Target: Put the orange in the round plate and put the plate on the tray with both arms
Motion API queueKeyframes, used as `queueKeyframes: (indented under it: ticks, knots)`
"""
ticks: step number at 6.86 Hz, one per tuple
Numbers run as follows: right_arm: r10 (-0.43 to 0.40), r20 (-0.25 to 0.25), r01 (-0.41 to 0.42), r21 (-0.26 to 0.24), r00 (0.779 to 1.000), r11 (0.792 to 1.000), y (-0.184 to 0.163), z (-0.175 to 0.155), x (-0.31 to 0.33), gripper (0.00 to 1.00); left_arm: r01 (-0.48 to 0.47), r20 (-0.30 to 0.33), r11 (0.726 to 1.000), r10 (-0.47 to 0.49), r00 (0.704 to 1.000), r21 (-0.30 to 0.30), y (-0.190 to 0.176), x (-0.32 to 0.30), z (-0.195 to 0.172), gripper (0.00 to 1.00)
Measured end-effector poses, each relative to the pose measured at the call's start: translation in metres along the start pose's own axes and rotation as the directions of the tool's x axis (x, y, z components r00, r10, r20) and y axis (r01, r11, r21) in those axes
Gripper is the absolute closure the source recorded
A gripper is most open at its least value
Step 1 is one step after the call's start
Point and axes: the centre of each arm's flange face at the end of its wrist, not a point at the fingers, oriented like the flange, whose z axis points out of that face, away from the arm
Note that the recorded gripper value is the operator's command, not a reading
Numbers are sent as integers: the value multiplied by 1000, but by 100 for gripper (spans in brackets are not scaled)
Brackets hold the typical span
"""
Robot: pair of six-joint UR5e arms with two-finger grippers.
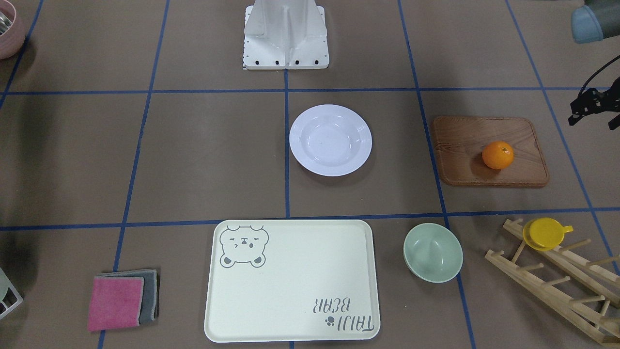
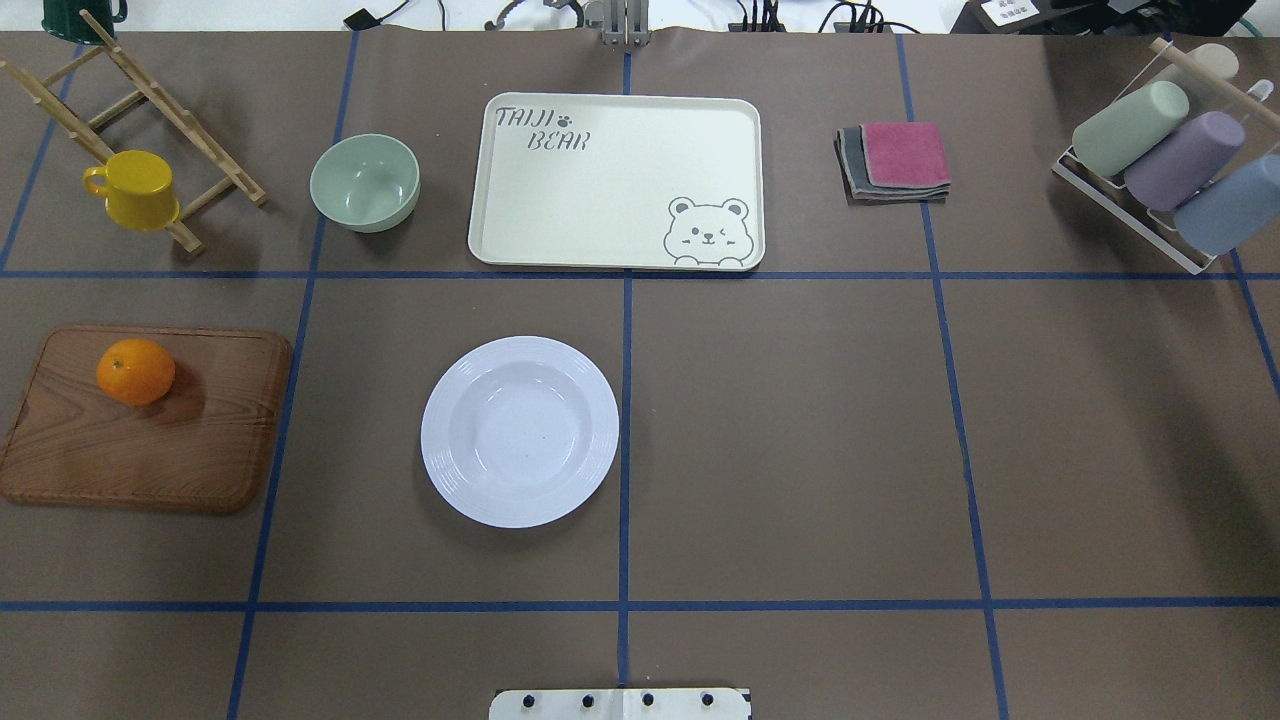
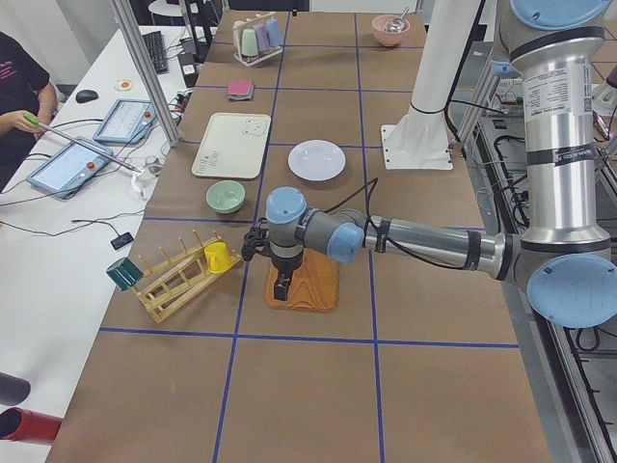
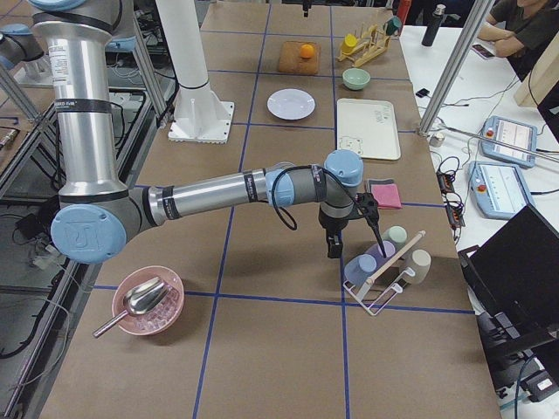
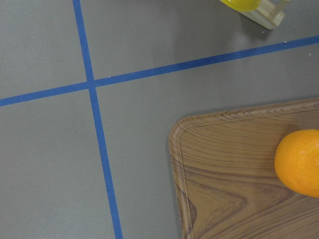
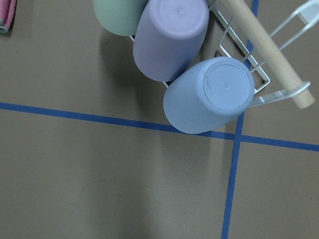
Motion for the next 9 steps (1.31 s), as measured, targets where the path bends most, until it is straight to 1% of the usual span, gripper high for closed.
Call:
queueKeyframes:
  ticks: [2,3,4,6,7,8,9]
  knots:
    - [-21,5,21,12,1000,1000,-4,-5,-16,0,0,0,1000,0,1000,0,0,0,0,1]
    - [-41,15,41,24,999,999,-10,-10,-41,0,3,-1,1000,-3,1000,1,0,1,0,1]
    - [-63,40,62,27,997,998,-15,-12,-71,0,26,-3,1000,-26,1000,4,-2,4,-2,0]
    - [-76,118,72,40,990,997,-22,-24,-131,0,72,-12,997,-72,997,18,-7,15,-7,1]
    - [-87,164,82,35,983,996,-19,-28,-165,0,83,-16,996,-82,996,22,-10,21,-8,1]
    - [-99,224,96,22,970,995,-14,-23,-193,0,107,-26,994,-106,994,24,-14,35,-5,1]
    - [-103,300,102,19,948,995,-8,-12,-218,0,140,-45,990,-139,989,23,-16,57,4,1]
